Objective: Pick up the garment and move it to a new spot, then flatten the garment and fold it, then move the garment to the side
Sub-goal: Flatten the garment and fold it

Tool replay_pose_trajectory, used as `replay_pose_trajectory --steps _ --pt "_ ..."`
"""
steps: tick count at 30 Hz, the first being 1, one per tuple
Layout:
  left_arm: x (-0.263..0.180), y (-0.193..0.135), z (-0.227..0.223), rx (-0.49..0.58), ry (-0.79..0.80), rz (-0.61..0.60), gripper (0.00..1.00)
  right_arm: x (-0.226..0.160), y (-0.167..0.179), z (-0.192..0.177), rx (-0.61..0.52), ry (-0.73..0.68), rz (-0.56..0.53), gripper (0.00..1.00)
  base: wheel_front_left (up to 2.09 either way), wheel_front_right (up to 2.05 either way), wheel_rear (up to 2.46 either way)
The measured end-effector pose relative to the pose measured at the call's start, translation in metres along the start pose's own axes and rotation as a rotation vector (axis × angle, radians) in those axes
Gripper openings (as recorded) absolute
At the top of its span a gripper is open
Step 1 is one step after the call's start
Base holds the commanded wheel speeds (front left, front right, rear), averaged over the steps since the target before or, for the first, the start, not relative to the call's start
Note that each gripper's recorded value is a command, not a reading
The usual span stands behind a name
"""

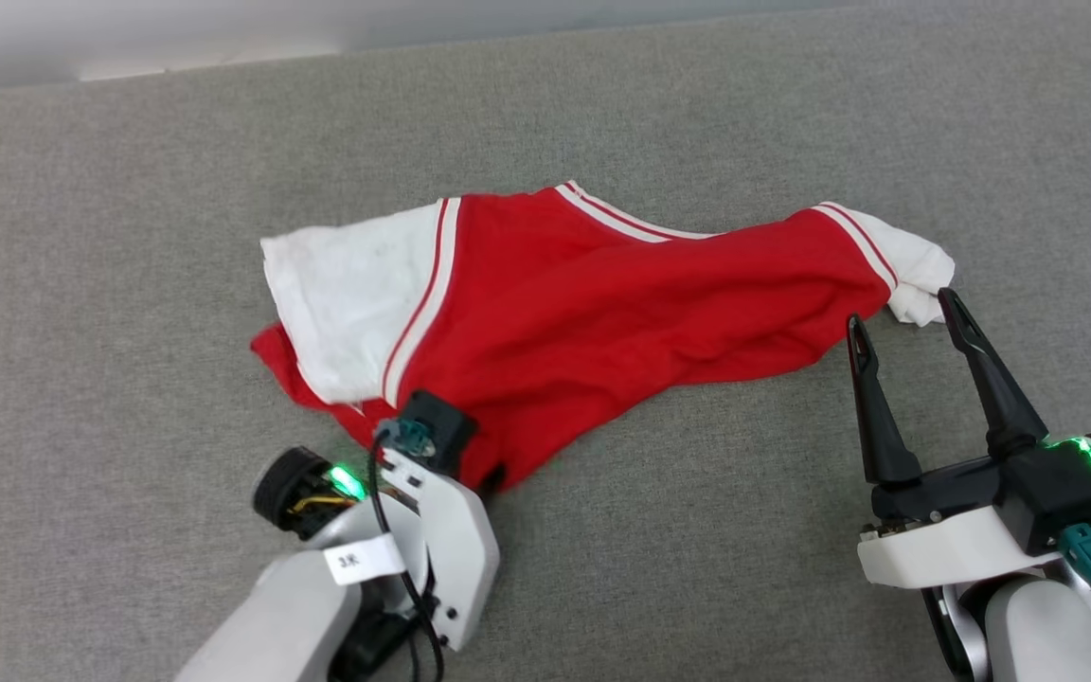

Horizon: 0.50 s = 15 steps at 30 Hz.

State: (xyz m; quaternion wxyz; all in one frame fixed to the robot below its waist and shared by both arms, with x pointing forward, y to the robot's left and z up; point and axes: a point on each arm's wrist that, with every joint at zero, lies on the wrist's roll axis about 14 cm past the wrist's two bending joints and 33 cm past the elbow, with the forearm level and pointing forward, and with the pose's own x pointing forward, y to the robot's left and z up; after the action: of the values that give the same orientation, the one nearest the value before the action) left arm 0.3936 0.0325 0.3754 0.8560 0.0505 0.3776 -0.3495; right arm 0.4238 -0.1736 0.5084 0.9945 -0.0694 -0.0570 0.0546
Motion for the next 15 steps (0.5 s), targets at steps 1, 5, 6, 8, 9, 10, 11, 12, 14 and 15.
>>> replay_pose_trajectory --steps 1,5,6,8,9,10,11,12,14,15 --pt "-0.001 -0.006 0.001 -0.001 -0.004 -0.018 0.0 0.0 0.001 0.002 0.002 -0.005 0.001 1.0 0.0 0.0 0.0" --pt "-0.008 -0.036 0.0 0.036 -0.007 -0.086 0.0 -0.001 0.003 0.012 0.006 -0.03 0.008 1.0 0.0 0.0 0.0" --pt "-0.011 -0.042 0.001 0.048 -0.011 -0.096 0.0 -0.002 0.004 0.014 0.007 -0.037 0.011 1.0 0.0 0.0 0.0" --pt "-0.017 -0.056 0.0 0.061 -0.013 -0.126 0.0 -0.002 0.006 0.02 0.009 -0.051 0.016 1.0 0.0 0.0 0.0" --pt "-0.02 -0.064 -0.002 0.07 -0.01 -0.141 0.0 -0.003 0.007 0.023 0.009 -0.058 0.018 1.0 0.0 0.0 0.0" --pt "-0.022 -0.072 -0.003 0.08 -0.007 -0.156 0.0 -0.003 0.008 0.025 0.01 -0.065 0.02 1.0 0.0 0.0 0.0" --pt "-0.025 -0.078 -0.005 0.086 -0.004 -0.168 0.0 -0.004 0.008 0.027 0.01 -0.07 0.022 1.0 0.0 0.0 0.0" --pt "-0.027 -0.085 -0.007 0.091 0.0 -0.183 0.0 -0.005 0.009 0.029 0.011 -0.073 0.023 1.0 0.0 0.0 0.0" --pt "-0.03 -0.098 -0.016 0.093 0.022 -0.212 0.0 -0.006 0.011 0.031 0.012 -0.078 0.027 1.0 0.0 0.0 0.0" --pt "-0.031 -0.104 -0.021 0.092 0.036 -0.227 0.0 -0.006 0.011 0.032 0.013 -0.08 0.029 1.0 0.0 0.0 0.0"
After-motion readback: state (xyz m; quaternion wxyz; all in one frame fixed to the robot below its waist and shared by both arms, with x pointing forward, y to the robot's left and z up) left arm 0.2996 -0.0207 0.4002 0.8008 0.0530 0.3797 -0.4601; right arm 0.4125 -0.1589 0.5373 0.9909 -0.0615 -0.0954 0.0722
